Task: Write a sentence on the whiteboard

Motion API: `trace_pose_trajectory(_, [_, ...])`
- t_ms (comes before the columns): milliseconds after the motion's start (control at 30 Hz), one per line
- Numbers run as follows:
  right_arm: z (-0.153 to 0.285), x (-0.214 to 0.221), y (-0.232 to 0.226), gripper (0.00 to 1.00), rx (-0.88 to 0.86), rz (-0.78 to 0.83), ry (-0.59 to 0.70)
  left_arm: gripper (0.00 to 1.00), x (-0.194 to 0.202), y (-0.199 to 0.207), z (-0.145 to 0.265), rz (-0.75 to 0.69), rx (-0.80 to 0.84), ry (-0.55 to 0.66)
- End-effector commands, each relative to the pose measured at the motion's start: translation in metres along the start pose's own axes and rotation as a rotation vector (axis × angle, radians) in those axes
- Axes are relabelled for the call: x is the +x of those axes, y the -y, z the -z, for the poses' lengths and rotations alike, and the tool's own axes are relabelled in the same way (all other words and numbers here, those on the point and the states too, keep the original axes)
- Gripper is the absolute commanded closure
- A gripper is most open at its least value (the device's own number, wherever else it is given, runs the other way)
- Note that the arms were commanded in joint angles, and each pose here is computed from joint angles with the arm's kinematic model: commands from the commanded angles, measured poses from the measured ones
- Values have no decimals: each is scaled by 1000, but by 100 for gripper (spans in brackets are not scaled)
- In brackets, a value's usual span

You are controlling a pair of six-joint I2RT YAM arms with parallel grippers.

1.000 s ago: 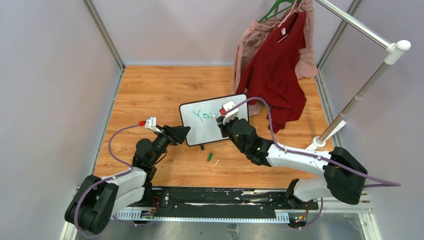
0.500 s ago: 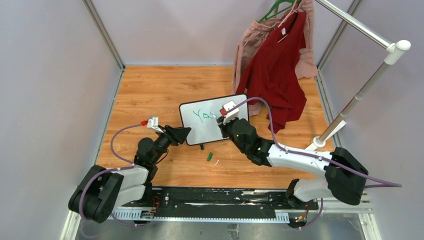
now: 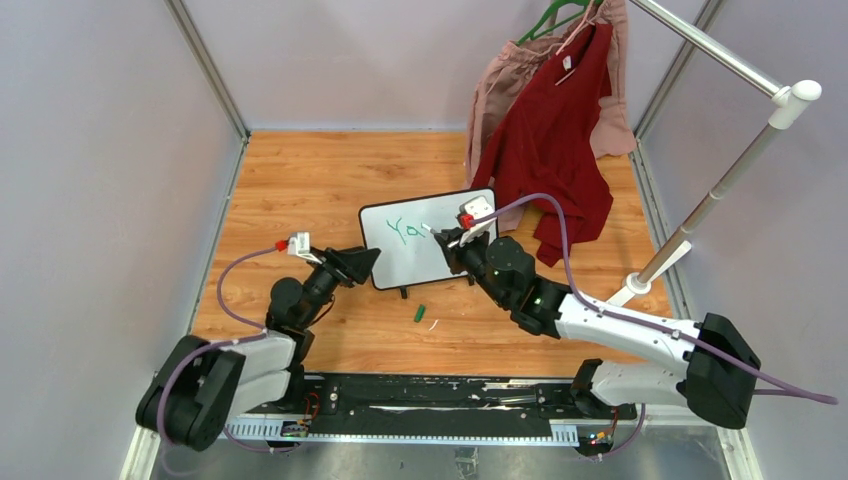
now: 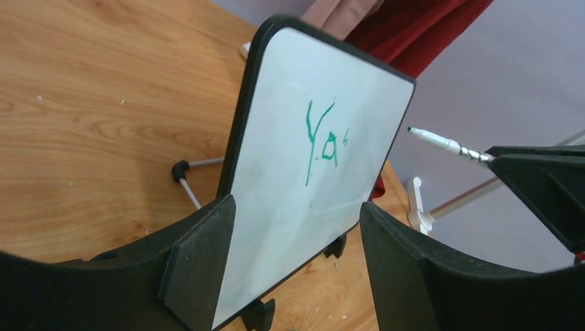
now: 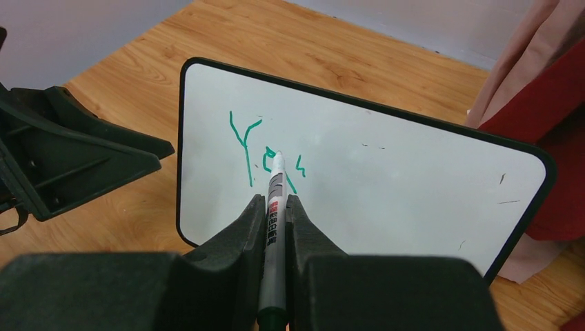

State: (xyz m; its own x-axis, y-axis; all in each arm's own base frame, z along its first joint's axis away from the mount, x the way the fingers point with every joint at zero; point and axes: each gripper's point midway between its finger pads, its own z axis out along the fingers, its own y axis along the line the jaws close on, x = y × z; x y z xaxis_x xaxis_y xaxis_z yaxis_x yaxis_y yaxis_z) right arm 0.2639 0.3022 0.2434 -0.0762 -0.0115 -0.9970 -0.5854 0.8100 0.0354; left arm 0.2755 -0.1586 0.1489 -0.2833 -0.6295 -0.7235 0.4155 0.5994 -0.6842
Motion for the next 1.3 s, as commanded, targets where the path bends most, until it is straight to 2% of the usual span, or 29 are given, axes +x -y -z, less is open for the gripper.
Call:
trace_pose_trajectory(0, [7, -28, -9, 100, -36, -42, 52, 26, 7, -14, 24, -11, -59, 3])
trace_pose_trajectory(267, [11, -31, -9, 100, -46, -45, 60, 17, -7, -45, 41, -93, -276, 35])
trace_pose_trajectory(600, [21, -45, -16, 100, -101, -62, 91, 19, 18, -40, 22, 3, -185, -61])
trace_pose_trajectory(833, [34, -57, -13, 100, -115, -53, 110, 21, 0, -31, 18, 46, -136, -5])
trace_pose_trajectory(933, [40, -63, -10, 100, -114, -45, 124, 19, -12, -28, 18, 5, -176, -12])
trace_pose_trajectory(1133, [56, -73, -3, 100, -111, -37, 142, 15, -84, 7, 24, -219, -247, 63])
trace_pose_trajectory(1267, [69, -79, 3, 100, -111, -26, 149, 16, -109, 45, -5, -330, -194, -98])
